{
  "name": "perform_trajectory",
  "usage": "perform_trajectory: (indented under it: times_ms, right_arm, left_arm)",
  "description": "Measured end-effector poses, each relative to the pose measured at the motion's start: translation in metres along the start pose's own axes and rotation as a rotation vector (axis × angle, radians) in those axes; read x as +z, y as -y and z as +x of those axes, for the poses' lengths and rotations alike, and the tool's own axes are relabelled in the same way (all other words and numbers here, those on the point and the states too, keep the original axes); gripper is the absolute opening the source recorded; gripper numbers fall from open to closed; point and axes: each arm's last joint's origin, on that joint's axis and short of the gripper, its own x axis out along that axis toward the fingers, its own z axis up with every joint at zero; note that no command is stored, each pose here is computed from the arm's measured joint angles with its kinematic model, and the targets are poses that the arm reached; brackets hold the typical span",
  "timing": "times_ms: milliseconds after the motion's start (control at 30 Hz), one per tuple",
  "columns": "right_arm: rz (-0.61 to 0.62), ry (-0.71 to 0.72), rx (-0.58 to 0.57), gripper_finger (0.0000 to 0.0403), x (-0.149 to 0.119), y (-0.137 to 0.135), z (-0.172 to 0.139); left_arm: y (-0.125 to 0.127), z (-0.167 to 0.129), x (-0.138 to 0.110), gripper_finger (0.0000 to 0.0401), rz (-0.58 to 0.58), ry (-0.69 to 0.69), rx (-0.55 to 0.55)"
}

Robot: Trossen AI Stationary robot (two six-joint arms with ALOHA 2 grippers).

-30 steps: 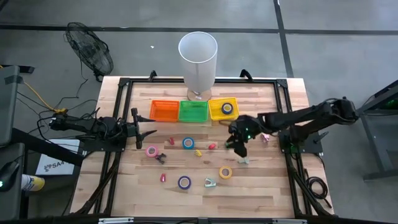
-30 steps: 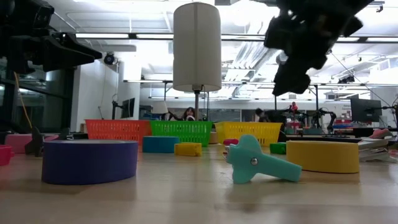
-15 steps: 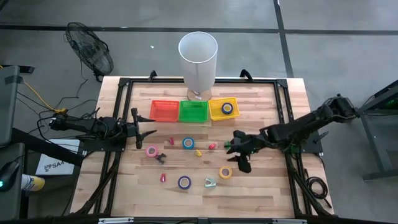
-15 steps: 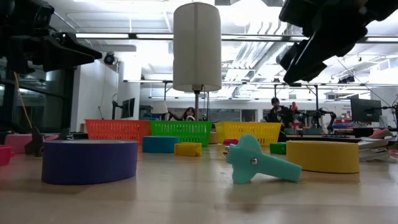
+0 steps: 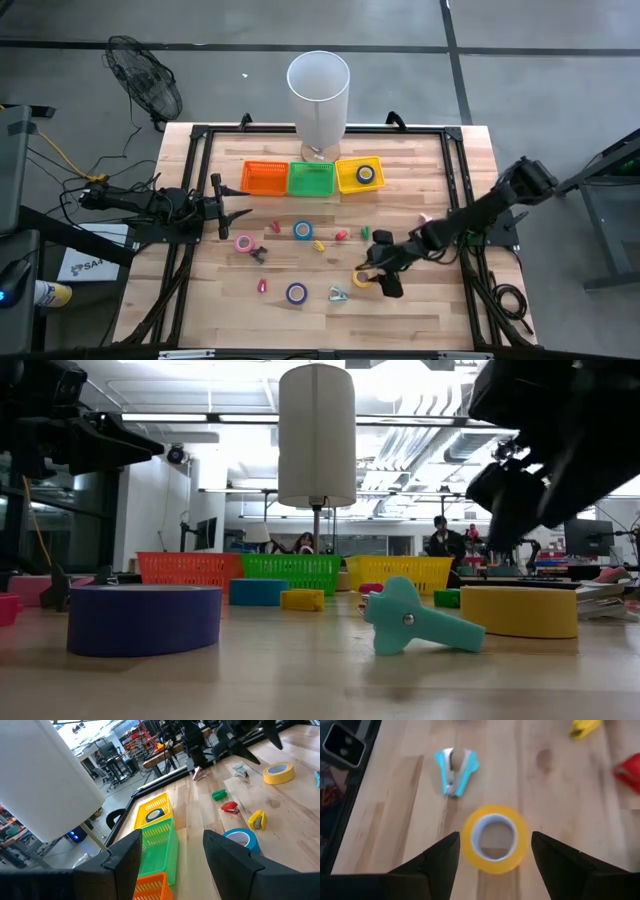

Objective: Pick and place Stapler, Stapler remover, tape
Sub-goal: Put the yellow tape into the yellow bin

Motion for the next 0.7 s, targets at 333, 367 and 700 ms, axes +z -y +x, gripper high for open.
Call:
perform_trajectory:
  times_ms: [333, 367, 700]
  right_arm:
    - [-0.043, 0.017, -0.009, 0.0233, -0.008, -0.014, 0.007]
    - [-0.049, 0.014, -0.013, 0.0231, -0.009, -0.016, 0.007]
    - [-0.104, 0.029, -0.018, 0.0210, -0.012, -0.021, 0.008]
  left_arm:
    - [0.000, 0.000, 0.000, 0.0207, 0.000, 0.001, 0.000]
    - [0.000, 0.000, 0.000, 0.0207, 0.000, 0.000, 0.000]
    - [0.000, 0.000, 0.000, 0.0207, 0.000, 0.001, 0.000]
